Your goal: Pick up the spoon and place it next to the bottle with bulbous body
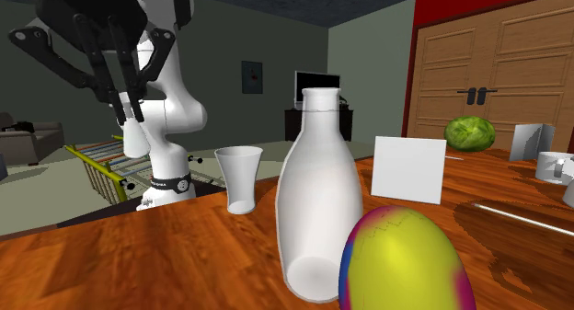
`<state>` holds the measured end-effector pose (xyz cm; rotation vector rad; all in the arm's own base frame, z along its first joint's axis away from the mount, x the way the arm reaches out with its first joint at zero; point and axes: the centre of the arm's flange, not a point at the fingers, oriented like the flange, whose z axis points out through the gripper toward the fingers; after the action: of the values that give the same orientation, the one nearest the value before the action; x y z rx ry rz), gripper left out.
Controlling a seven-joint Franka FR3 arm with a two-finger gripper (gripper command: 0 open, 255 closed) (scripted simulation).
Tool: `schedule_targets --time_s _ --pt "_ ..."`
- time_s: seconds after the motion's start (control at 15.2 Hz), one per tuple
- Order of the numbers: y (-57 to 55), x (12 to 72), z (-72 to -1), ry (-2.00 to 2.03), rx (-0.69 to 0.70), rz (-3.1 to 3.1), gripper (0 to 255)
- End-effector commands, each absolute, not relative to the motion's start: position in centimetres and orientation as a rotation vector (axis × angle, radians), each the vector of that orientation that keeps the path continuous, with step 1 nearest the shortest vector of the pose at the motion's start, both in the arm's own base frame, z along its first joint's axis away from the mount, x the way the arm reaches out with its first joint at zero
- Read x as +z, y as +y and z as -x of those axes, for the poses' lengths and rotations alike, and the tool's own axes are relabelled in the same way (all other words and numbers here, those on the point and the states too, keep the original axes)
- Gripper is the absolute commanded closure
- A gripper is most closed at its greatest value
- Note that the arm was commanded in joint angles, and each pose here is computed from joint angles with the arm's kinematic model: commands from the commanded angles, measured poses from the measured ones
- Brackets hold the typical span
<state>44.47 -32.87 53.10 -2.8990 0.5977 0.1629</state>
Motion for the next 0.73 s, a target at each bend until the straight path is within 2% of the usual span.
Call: schedule_targets --time_s 0.0,0.66 --pt "-32.9 52.0 -44.4 0.598 0.162 2.899 255" --pt "-32.9 46.7 -44.4 0.598 0.162 2.899 255"
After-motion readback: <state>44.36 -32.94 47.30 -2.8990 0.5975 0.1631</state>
